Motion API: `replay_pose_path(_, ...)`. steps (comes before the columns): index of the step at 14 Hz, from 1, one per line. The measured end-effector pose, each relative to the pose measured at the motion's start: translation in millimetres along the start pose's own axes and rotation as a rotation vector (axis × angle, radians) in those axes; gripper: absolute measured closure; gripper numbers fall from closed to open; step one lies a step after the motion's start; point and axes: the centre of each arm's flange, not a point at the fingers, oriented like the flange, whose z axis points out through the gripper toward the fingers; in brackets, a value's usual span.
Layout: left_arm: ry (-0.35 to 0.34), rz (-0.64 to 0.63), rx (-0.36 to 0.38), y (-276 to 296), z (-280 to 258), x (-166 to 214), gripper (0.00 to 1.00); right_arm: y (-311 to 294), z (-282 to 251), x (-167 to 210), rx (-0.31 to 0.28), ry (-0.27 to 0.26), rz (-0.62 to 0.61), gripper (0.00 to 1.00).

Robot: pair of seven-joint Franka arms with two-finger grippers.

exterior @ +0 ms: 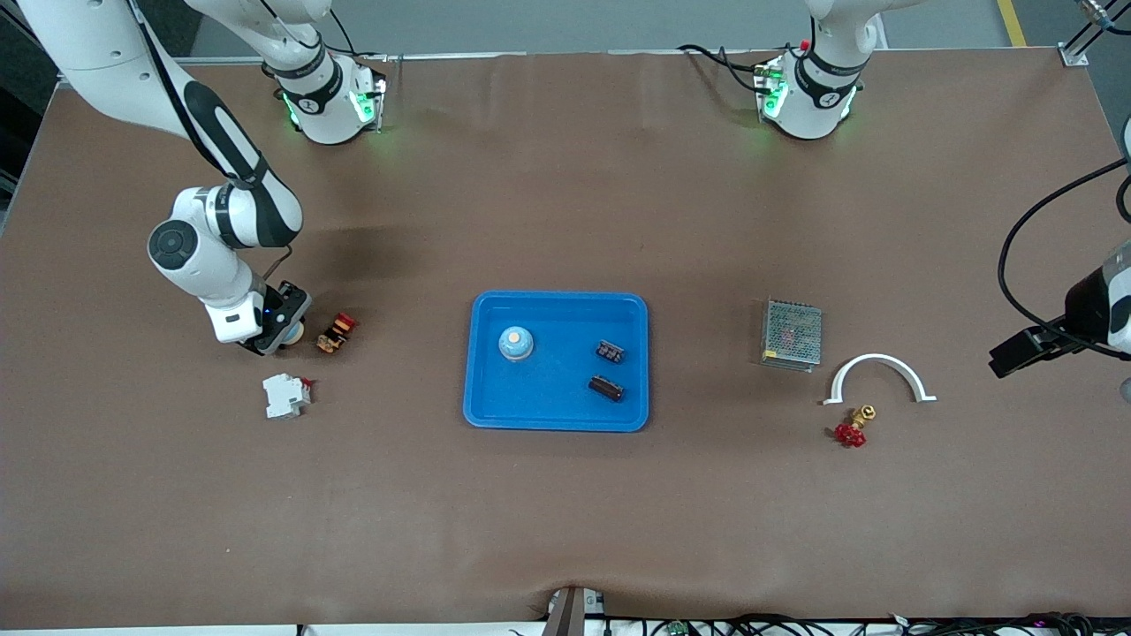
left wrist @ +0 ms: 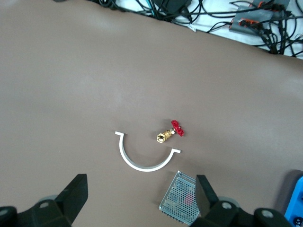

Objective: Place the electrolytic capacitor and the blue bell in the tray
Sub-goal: 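Grasp the second blue bell with the right gripper while the left gripper retracts, then carry the held bell over the tray with the right gripper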

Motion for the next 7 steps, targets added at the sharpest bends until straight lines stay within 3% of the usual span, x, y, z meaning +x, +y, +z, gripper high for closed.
replay_pose_path(3, -0.024, 0.010, 0.020, -3.3, -27.0, -16.4, 0.00, 0.0, -3.0, 3.4, 0.003, 0.000, -0.006, 0.33)
replay_pose_path(7, -0.069, 0.054, -0.018, -1.6, -58.0, -42.4, 0.00, 8.0, -41.8, 13.8, 0.040, -0.017, 0.015, 0.34)
